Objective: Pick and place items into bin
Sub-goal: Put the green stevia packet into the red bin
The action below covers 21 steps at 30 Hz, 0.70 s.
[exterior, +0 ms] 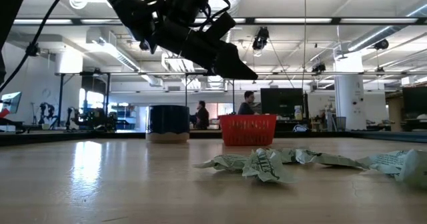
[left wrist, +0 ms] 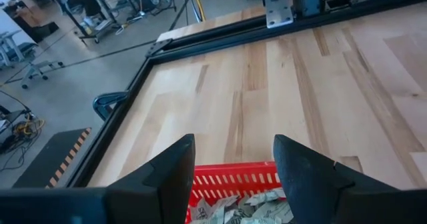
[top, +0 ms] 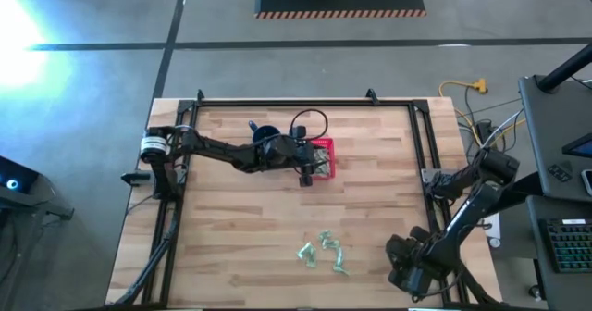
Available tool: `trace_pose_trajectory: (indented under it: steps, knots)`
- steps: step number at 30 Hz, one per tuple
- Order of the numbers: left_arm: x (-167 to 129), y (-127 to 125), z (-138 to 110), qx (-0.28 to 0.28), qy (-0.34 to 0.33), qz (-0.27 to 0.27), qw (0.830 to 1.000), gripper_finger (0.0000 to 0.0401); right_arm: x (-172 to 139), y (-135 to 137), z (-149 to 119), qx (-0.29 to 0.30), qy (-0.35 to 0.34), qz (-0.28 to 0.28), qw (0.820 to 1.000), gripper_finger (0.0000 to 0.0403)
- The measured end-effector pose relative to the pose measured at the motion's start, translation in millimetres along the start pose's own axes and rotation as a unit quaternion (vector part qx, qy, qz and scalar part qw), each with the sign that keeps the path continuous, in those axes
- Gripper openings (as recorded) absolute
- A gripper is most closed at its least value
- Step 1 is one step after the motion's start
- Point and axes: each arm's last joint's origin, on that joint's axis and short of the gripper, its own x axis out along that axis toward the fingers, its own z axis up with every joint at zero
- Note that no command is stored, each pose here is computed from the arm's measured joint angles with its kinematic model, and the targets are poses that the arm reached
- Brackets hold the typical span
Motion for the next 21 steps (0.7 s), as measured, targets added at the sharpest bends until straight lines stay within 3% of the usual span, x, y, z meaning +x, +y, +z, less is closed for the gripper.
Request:
trace_pose_trajectory:
  steps: [7, 17, 21]
  knots:
    - [-1, -4, 1, 0.002, 0.001, -0.006, 1.000, 0.0187, 7, 1, -1, -0.003, 0.004, -0.013, 1.000, 0.0153]
    - [-5, -12, 1, 0.009, 0.023, -0.023, 0.999, 0.0187, 6, 1, -1, -0.037, -0.002, -0.012, 0.999, 0.0020]
    - [-13, -12, 3, 0.014, 0.046, -0.032, 0.998, 0.0187, 6, 2, 2, -0.060, -0.041, -0.008, 0.997, 0.0013]
